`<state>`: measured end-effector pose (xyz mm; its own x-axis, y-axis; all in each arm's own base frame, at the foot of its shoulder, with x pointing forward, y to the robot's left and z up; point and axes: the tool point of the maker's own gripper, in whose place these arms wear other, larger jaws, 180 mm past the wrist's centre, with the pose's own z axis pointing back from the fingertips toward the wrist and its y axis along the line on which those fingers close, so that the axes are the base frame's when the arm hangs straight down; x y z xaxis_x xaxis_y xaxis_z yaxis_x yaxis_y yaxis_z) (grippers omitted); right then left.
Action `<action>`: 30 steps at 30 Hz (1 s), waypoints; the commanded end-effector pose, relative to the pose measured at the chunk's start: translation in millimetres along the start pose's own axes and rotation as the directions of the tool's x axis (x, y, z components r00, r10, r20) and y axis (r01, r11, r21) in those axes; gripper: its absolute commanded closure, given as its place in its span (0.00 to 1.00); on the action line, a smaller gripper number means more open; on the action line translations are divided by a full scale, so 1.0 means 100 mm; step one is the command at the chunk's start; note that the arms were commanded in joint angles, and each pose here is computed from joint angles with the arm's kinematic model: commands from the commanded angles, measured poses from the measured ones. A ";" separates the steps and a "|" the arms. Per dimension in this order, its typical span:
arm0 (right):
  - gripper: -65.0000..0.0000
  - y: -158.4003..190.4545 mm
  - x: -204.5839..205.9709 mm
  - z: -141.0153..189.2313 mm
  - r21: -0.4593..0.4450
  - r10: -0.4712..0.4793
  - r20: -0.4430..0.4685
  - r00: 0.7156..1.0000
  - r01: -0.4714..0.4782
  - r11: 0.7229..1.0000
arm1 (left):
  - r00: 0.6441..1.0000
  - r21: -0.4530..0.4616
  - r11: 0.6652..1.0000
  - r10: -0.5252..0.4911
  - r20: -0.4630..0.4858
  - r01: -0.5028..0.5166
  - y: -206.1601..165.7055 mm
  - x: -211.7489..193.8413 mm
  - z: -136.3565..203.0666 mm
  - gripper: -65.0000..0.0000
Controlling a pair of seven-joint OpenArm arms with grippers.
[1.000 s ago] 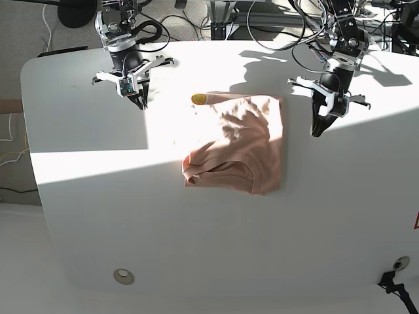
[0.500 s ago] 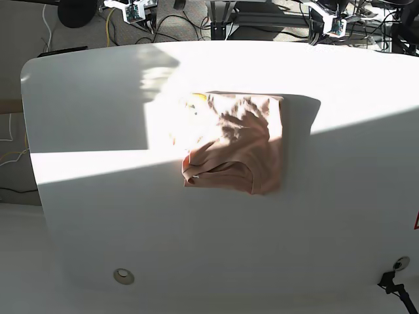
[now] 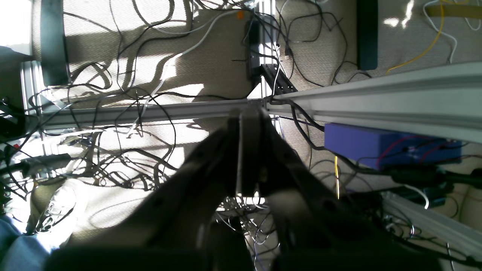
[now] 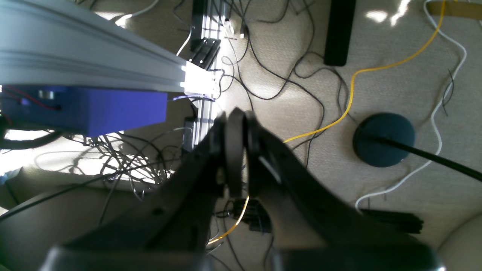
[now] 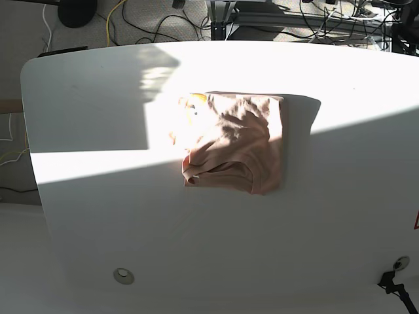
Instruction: Fold the T-shirt properly
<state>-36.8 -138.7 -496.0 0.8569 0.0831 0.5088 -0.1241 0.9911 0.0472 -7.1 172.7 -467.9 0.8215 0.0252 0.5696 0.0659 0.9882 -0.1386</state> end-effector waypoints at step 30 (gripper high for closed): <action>1.00 -0.18 -0.70 -1.31 0.003 -0.024 -0.334 0.942 0.026 1.000 | 0.851 0.037 0.995 0.098 -0.517 -0.092 0.08 -1.27 -1.39 1.00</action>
<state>-27.4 -146.6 -645.3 0.9782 0.0870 0.1883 -0.1013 0.9926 0.0676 -24.2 155.7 -653.8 0.9969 0.0359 0.0697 -0.0245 0.9871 -0.1582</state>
